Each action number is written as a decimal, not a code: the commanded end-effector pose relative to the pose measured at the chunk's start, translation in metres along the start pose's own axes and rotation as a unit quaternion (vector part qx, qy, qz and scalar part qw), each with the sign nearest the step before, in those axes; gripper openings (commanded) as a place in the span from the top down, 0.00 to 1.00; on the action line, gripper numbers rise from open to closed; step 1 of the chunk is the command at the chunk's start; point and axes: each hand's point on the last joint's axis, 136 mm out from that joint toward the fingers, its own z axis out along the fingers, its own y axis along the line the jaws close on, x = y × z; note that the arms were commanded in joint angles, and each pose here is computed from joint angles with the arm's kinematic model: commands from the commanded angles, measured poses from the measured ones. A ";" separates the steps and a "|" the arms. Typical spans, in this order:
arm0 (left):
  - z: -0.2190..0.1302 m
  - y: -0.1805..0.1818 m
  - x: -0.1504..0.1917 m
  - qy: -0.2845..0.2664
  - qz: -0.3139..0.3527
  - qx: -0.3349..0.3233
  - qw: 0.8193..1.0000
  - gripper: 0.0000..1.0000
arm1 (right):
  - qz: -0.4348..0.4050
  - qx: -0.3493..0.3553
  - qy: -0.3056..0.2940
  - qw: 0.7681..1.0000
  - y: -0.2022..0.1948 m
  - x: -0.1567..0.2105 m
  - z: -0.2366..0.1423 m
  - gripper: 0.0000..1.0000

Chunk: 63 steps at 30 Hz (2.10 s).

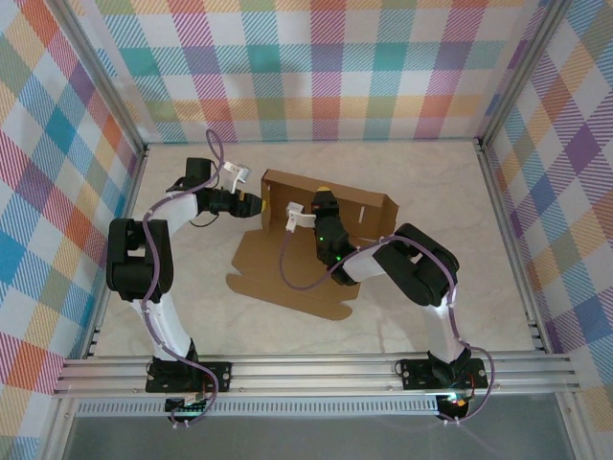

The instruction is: Fold the paper box

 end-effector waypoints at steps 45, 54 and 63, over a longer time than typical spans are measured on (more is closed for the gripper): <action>0.011 0.037 -0.014 -0.040 -0.025 -0.138 0.989 0.62 | 0.034 -0.103 -0.056 0.993 0.009 -0.041 -0.042 1.00; 0.021 0.026 -0.020 -0.065 -0.012 -0.156 0.986 0.65 | 0.060 -0.186 -0.042 0.980 0.025 -0.038 -0.051 1.00; 0.027 0.025 -0.025 -0.082 -0.032 -0.154 0.984 0.68 | 0.033 -0.206 -0.046 0.977 0.038 -0.043 -0.053 1.00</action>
